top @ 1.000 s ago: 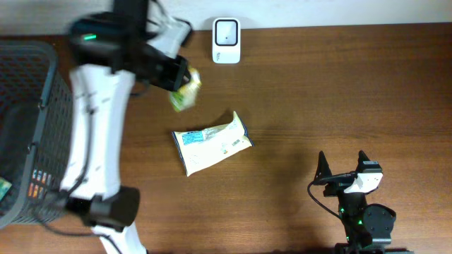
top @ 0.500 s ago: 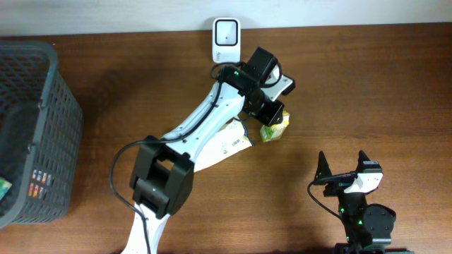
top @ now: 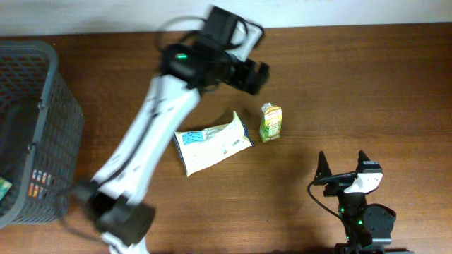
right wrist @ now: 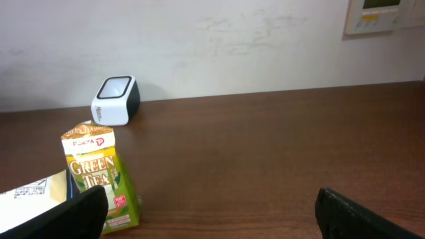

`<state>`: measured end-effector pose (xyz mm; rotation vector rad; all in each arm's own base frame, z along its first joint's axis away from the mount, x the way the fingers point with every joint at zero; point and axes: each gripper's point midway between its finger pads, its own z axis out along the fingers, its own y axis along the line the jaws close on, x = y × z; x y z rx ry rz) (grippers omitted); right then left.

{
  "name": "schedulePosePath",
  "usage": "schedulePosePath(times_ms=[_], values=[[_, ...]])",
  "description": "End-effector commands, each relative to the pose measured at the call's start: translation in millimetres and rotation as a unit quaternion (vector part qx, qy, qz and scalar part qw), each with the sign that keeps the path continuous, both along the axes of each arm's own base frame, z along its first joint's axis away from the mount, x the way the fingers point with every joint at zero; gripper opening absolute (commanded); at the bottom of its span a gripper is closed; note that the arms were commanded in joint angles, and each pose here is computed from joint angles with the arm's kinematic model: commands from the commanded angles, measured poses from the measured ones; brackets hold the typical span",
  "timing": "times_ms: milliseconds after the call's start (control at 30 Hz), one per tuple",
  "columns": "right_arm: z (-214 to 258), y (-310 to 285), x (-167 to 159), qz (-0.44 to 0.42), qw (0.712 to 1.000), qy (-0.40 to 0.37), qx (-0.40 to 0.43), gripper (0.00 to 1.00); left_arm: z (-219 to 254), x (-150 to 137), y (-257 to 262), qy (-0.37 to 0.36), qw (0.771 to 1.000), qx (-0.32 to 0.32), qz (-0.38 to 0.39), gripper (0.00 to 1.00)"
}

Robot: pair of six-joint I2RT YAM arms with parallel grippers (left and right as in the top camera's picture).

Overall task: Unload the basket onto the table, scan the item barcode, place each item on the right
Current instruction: 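Carry the green tea carton out and set it on the table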

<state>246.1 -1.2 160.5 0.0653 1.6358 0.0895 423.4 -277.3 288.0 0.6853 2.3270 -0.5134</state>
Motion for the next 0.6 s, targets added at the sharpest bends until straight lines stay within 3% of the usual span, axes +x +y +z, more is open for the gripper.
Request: schedulePosePath(times_ms=[0, 100, 167, 200, 267, 400, 567], values=[[-2.1, -2.0, -0.1, -0.004, 1.0, 0.001, -0.004, 0.99, 87.3, -2.0, 66.9, -0.114, 0.991, 0.005, 0.071, 0.99], [-2.1, -2.0, -0.1, -0.004, 1.0, 0.001, -0.004, 0.99, 129.0, -6.8, 155.6, -0.167, 0.967, 0.045, 0.187, 0.99], [-2.1, -2.0, -0.1, -0.004, 1.0, 0.001, -0.004, 0.99, 154.1, -19.0, 253.4, -0.182, 0.907, 0.064, 0.373, 0.99], [-2.1, -2.0, -0.1, -0.004, 1.0, 0.001, -0.004, 0.99, 157.6, -34.8, 305.1, -0.176, 0.863, 0.078, 0.468, 0.99], [-2.1, -2.0, -0.1, -0.004, 1.0, 0.001, -0.004, 0.98, 143.9, -61.9, 369.2, -0.134, 0.793, 0.082, 0.588, 0.99], [-2.1, -2.0, -0.1, -0.004, 1.0, 0.001, -0.004, 0.99, 111.8, -95.4, 454.5, -0.07, 0.698, 0.075, 0.708, 0.99], [-2.1, -2.0, -0.1, -0.004, 1.0, 0.001, -0.004, 0.99, 60.4, -114.7, 528.2, 0.012, 0.638, 0.08, 0.766, 0.99]])
